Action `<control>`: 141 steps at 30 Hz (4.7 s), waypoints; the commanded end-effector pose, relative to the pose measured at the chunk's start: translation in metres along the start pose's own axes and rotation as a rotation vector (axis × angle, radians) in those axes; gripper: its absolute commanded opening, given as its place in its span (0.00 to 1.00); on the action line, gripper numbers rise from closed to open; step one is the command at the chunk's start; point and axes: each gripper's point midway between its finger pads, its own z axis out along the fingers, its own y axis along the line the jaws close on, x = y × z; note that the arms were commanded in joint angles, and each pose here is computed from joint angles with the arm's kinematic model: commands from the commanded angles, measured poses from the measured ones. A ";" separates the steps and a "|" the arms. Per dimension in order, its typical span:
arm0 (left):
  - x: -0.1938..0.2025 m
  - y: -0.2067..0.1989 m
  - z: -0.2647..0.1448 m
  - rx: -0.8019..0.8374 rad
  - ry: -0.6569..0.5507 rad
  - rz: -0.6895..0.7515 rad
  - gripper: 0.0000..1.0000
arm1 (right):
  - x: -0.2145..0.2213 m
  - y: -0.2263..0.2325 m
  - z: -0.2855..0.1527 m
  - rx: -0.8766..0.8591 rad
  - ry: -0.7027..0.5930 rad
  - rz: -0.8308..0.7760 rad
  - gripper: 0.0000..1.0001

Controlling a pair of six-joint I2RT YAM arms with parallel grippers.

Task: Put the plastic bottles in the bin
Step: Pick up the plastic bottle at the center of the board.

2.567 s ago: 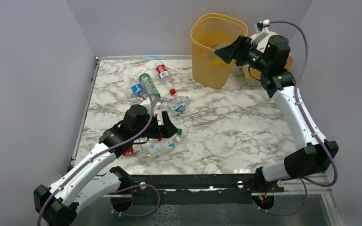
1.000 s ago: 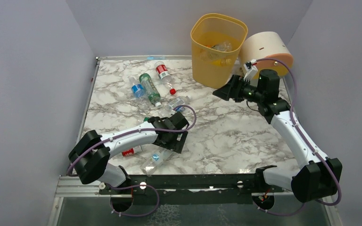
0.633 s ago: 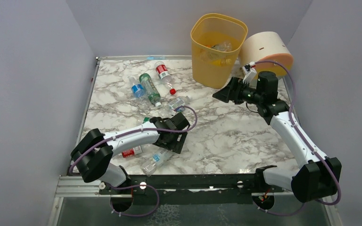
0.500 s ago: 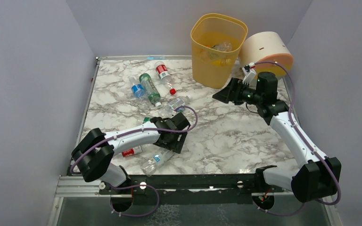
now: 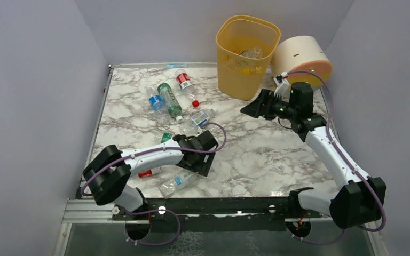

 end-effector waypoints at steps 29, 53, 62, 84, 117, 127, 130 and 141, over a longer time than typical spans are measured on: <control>-0.029 -0.013 0.003 -0.013 -0.055 0.005 0.60 | 0.015 -0.012 0.006 0.024 0.050 0.007 0.85; -0.120 -0.016 -0.075 0.010 -0.354 -0.022 0.57 | 0.019 -0.013 -0.003 0.060 0.045 0.019 0.85; -0.146 -0.017 -0.115 0.059 -0.471 -0.055 0.56 | 0.028 -0.018 0.000 0.058 0.063 0.041 0.85; -0.210 -0.045 -0.168 0.439 -0.571 -0.132 0.55 | 0.062 0.023 -0.007 -0.105 -0.033 -0.258 1.00; -0.235 -0.054 -0.189 0.778 -0.666 -0.361 0.54 | 0.105 0.081 0.029 -0.272 -0.132 -0.288 0.99; -0.240 -0.053 -0.194 0.812 -0.687 -0.391 0.54 | 0.113 0.073 0.045 -0.201 -0.097 -0.266 1.00; -0.239 -0.052 -0.194 0.815 -0.690 -0.399 0.54 | 0.114 0.073 0.049 -0.187 -0.087 -0.264 1.00; -0.239 -0.045 -0.196 0.785 -0.710 -0.409 0.59 | 0.117 0.071 0.058 -0.158 -0.057 -0.265 0.69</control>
